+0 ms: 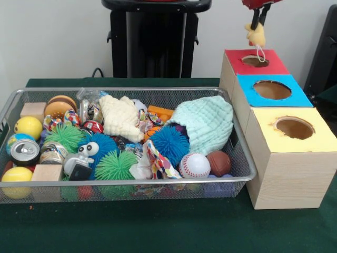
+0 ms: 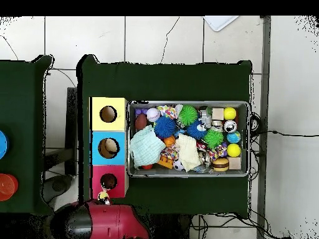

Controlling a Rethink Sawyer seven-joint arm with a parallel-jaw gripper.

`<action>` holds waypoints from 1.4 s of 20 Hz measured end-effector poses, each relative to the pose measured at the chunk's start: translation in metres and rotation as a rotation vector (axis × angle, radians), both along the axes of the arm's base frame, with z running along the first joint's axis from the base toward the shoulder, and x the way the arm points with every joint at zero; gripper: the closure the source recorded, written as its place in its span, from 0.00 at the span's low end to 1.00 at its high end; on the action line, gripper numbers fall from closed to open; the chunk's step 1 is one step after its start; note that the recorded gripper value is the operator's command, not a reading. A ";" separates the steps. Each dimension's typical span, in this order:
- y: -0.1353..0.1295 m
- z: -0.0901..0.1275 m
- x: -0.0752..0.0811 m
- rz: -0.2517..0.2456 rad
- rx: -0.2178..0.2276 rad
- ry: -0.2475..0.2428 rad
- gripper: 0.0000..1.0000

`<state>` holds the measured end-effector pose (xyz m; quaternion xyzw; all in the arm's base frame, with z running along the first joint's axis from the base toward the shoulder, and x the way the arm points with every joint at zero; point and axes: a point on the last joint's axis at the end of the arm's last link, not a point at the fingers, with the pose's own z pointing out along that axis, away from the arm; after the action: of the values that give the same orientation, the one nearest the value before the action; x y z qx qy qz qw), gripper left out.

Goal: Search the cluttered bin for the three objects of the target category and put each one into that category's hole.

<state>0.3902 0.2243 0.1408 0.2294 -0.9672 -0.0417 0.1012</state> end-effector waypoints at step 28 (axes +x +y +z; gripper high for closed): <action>-0.016 -0.029 -0.024 -0.029 -0.026 -0.130 0.00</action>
<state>0.3662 0.2083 0.1113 0.2165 -0.9753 -0.0157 0.0404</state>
